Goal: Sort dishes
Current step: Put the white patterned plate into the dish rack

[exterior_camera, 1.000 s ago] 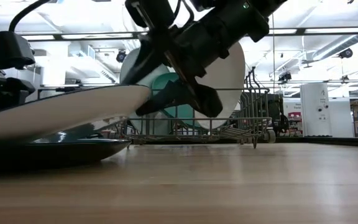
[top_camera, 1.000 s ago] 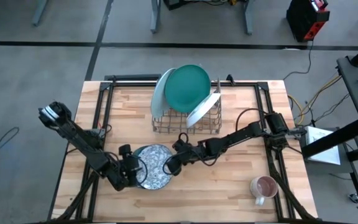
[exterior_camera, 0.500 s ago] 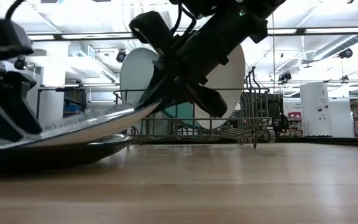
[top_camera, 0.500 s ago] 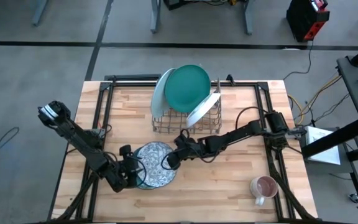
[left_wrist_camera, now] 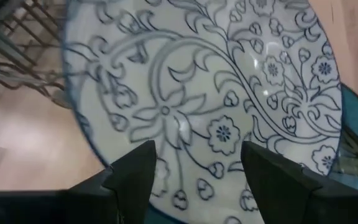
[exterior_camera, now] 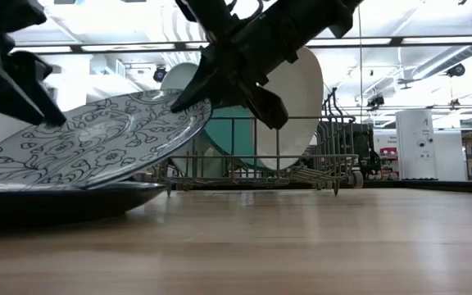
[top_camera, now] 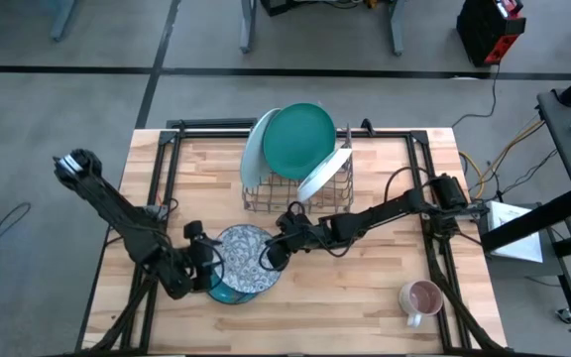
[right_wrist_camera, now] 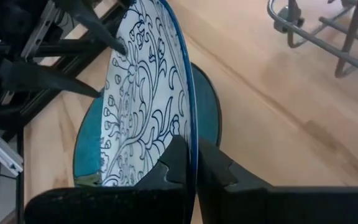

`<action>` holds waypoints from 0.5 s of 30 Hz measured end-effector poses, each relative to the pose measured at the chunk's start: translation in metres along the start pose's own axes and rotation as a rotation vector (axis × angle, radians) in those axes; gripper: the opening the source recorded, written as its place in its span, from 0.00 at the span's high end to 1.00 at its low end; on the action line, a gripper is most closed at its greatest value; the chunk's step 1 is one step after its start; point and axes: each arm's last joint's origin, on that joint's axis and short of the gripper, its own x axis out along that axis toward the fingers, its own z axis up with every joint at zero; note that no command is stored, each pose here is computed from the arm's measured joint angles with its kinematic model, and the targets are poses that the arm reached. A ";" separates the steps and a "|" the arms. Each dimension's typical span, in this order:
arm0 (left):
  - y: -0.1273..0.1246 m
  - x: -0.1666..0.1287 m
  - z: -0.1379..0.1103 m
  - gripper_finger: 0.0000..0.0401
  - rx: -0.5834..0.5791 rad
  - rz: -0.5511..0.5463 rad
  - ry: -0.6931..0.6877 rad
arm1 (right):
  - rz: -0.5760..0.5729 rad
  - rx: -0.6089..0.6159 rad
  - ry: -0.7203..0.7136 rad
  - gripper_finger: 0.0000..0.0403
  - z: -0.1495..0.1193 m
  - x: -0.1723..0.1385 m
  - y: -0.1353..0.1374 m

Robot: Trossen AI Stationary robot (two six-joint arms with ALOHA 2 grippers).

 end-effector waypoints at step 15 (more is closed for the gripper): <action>0.005 -0.029 0.035 0.43 0.088 0.033 -0.107 | 0.035 -0.107 -0.050 1.00 0.018 -0.018 0.012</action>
